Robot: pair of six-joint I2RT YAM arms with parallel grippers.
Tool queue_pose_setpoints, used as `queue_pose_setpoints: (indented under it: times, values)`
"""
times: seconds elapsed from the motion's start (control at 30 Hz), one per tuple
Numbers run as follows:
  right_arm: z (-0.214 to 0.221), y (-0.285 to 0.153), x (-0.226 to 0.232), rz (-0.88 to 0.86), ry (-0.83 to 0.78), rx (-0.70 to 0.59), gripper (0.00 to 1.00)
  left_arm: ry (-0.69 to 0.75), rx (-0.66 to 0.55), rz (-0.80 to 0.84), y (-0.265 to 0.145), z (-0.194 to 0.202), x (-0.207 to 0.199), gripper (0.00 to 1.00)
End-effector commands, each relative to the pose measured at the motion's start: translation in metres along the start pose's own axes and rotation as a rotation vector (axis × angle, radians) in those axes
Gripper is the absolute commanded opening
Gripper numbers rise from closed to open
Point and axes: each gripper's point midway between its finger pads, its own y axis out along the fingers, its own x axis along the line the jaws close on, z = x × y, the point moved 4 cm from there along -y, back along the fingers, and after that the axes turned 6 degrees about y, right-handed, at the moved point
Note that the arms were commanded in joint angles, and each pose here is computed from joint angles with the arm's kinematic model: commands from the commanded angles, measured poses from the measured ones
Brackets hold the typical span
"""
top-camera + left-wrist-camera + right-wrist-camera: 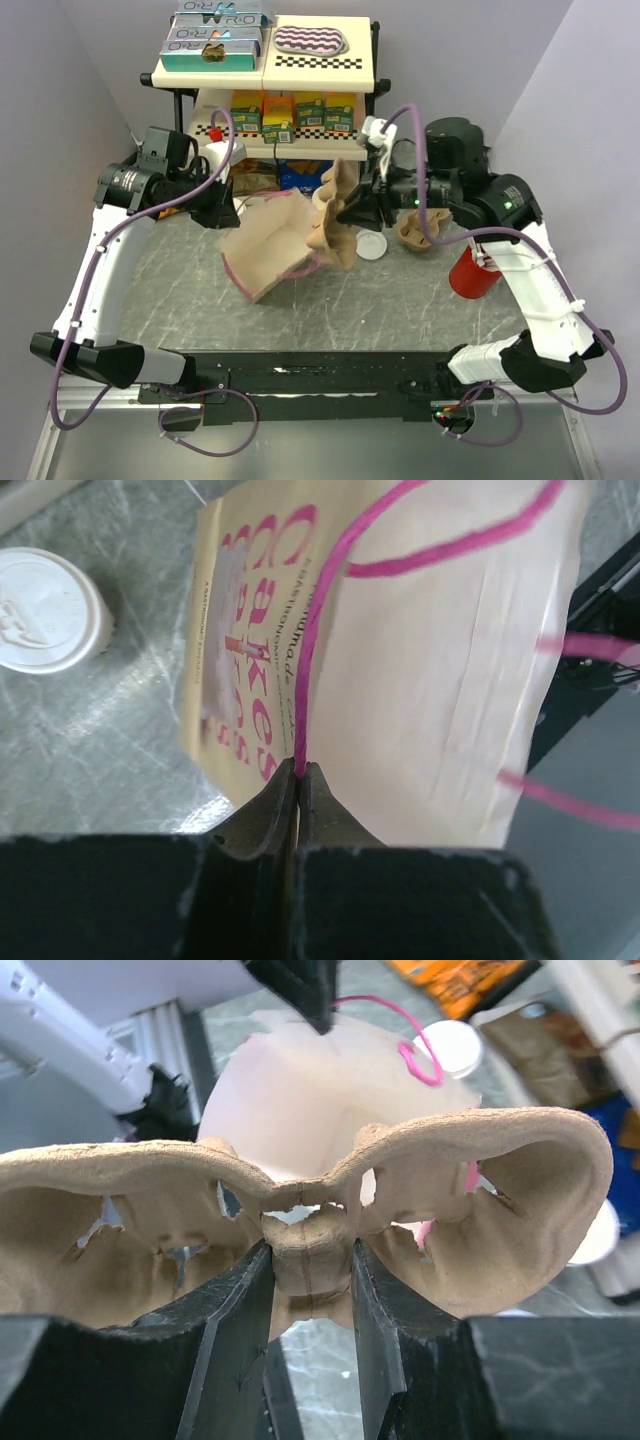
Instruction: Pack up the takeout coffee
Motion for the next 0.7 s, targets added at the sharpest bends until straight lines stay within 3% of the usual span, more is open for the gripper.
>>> queue_pose_setpoints:
  times: [0.0,0.17,0.27,0.3,0.33,0.4,0.67]
  values:
    - [-0.004,0.014,0.006,-0.047,-0.013,0.005,0.00,-0.036,-0.050,0.072,-0.007,0.003,-0.020,0.01]
    - [-0.017,0.028,0.003,-0.084,-0.005,0.001,0.00,-0.048,-0.061,0.076,-0.004,0.003,-0.020,0.01]
    - [-0.020,0.039,-0.001,-0.098,0.029,0.006,0.15,-0.044,-0.083,0.068,-0.006,-0.003,-0.019,0.01]
    - [-0.019,0.044,-0.002,-0.108,0.047,0.016,0.04,-0.042,-0.086,0.067,-0.006,-0.004,-0.019,0.01]
    - [-0.021,0.045,-0.004,-0.086,0.049,0.014,0.00,-0.043,-0.090,0.066,-0.008,-0.004,-0.020,0.01]
    - [-0.022,0.050,-0.013,0.014,0.080,0.004,0.00,-0.042,-0.097,0.065,-0.009,-0.004,-0.021,0.01]
    - [-0.025,0.073,-0.005,0.052,0.078,0.007,0.00,-0.066,-0.097,0.111,-0.007,-0.002,-0.027,0.01]
